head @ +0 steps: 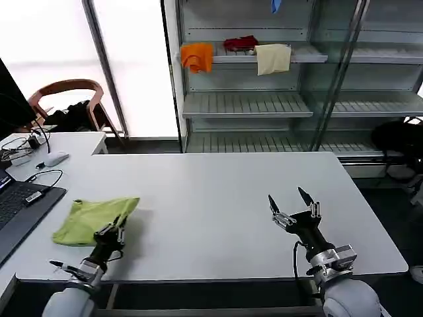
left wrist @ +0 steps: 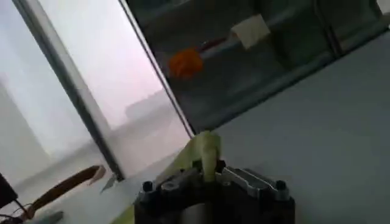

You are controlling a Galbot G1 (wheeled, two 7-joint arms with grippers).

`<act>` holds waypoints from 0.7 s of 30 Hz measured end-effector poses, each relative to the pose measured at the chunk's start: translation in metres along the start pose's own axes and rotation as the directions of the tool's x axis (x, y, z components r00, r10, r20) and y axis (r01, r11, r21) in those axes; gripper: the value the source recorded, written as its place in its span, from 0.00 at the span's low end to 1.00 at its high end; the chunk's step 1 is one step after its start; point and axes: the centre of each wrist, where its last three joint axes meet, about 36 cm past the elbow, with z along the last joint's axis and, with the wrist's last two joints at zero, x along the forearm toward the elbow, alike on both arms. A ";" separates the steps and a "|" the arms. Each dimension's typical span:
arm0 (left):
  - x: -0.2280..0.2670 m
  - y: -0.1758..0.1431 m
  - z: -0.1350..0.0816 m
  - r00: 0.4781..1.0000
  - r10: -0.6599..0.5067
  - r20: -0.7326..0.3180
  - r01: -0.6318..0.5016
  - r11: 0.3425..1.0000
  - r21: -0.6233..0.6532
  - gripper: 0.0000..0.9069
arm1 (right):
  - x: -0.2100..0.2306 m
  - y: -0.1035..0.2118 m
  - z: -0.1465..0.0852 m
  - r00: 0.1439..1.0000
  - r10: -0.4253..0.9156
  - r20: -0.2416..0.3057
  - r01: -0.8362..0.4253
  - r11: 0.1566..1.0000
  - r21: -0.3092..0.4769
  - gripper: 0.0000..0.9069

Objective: Fold and organize the clothes.

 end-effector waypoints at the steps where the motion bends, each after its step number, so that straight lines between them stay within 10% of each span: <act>1: -0.002 -0.005 -0.003 1.000 0.007 0.003 -0.007 1.000 0.008 0.01 | 0.000 0.001 0.000 1.000 -0.002 -0.001 0.002 1.000 -0.001 1.00; 13: -0.027 -0.069 -0.051 0.998 0.056 0.018 -0.058 0.988 0.144 0.04 | 0.001 0.008 -0.001 1.000 0.000 -0.002 0.000 1.000 0.000 1.00; 14: -0.030 -0.074 -0.056 0.998 0.059 0.019 -0.062 0.986 0.156 1.00 | 0.001 0.008 -0.001 1.000 0.000 -0.002 0.000 1.000 0.001 1.00; 21: -0.041 -0.107 -0.083 0.996 0.076 0.037 -0.081 0.978 0.192 1.00 | -0.002 0.009 0.000 1.000 -0.004 -0.017 0.004 1.000 0.006 1.00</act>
